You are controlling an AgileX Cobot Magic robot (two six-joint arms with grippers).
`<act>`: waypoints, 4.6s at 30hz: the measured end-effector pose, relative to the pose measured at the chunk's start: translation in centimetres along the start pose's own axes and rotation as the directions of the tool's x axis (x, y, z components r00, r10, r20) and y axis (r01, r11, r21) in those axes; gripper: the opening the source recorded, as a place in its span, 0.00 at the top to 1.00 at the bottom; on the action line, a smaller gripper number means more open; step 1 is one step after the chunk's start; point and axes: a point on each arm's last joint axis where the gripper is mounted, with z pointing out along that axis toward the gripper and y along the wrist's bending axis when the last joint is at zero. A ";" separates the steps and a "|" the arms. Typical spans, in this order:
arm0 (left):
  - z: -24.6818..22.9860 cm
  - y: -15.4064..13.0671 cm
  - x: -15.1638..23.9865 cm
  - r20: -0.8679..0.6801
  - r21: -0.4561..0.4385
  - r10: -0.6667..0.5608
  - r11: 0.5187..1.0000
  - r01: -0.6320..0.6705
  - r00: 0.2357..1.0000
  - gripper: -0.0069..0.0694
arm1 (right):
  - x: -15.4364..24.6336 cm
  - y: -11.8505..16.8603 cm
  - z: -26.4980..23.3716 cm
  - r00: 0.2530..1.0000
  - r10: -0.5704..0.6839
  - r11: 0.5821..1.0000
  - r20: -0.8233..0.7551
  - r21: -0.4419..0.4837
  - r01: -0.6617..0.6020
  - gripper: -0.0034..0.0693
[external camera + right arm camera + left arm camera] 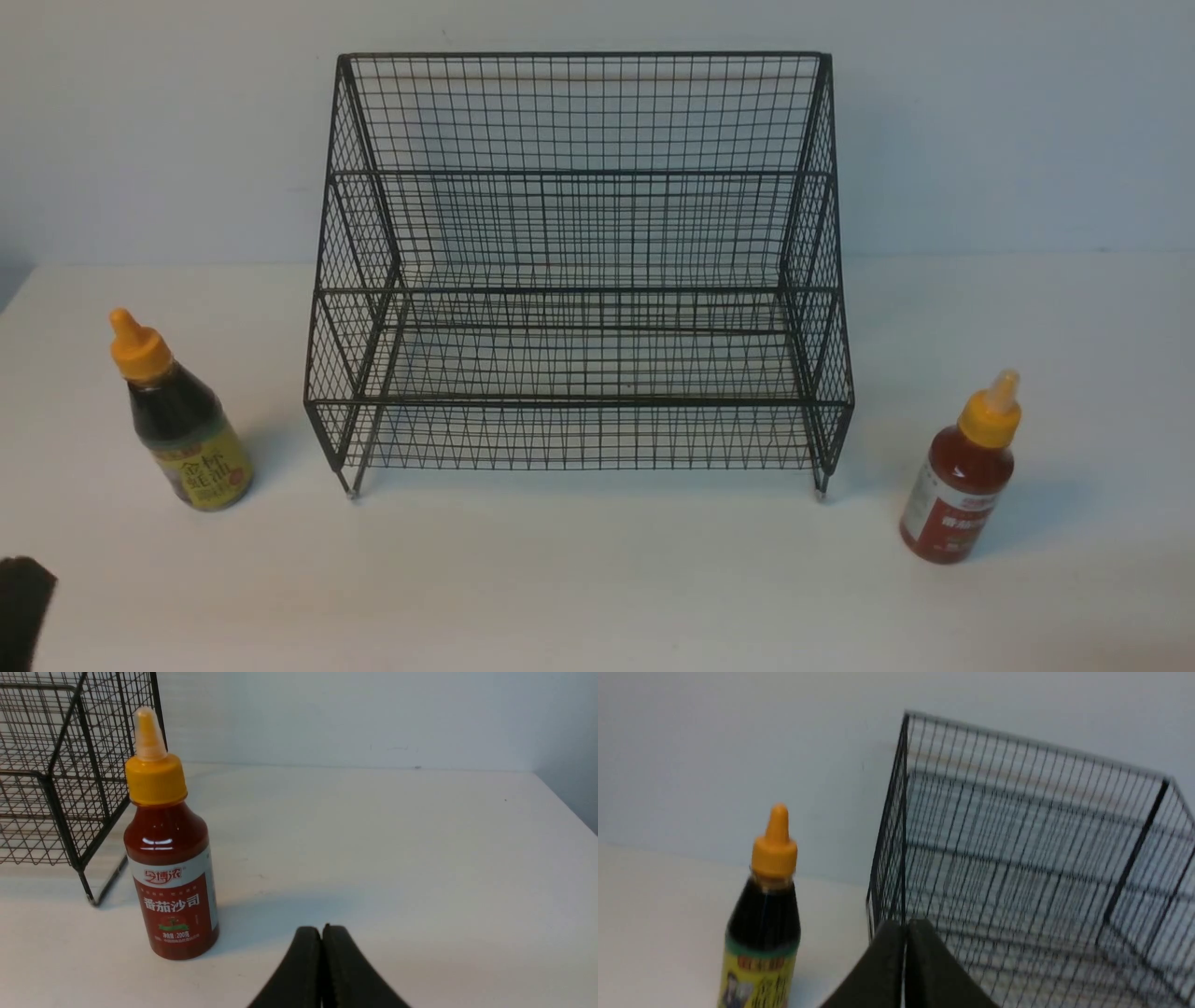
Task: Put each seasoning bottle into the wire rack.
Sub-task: Use the left arm to grab the condiment bottle closest to it, then use the left arm to put the condiment bottle back on the shelf
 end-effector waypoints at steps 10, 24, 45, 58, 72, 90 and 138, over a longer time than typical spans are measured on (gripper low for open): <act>-0.2 0.8 -3.4 0.361 -0.087 0.015 0.996 0.018 0.932 0.92 | 0.0 0.0 0.0 1.000 0.000 1.000 0.000 0.000 0.000 0.97; 7.6 0.2 -2.4 -0.020 -0.134 0.259 0.956 -0.260 0.966 0.91 | 0.0 0.0 0.0 1.000 0.000 1.000 0.000 0.000 0.000 0.97; 15.6 2.6 1.8 -0.141 -0.297 0.144 0.938 -0.181 0.979 0.36 | 0.0 0.0 0.0 1.000 0.000 1.000 0.000 0.000 0.000 0.97; 19.1 3.6 2.9 -0.140 -0.364 0.149 0.912 -0.190 0.979 0.31 | 0.0 0.0 0.0 1.000 0.000 1.000 0.000 0.000 0.000 0.97; 21.4 5.1 4.5 -0.180 -0.384 0.155 0.898 -0.214 0.971 0.41 | 0.0 0.0 0.0 1.000 0.000 1.000 0.000 0.000 0.000 0.97; 19.7 1.9 0.9 -0.294 -0.182 0.189 0.951 -0.249 0.937 0.75 | 0.0 0.0 0.0 1.000 0.000 1.000 0.000 0.000 0.000 0.97; 24.4 -9.4 -1.2 -0.224 0.258 0.313 0.932 -0.253 0.923 0.75 | 0.0 0.0 0.0 1.000 0.000 1.000 0.000 0.000 0.000 0.97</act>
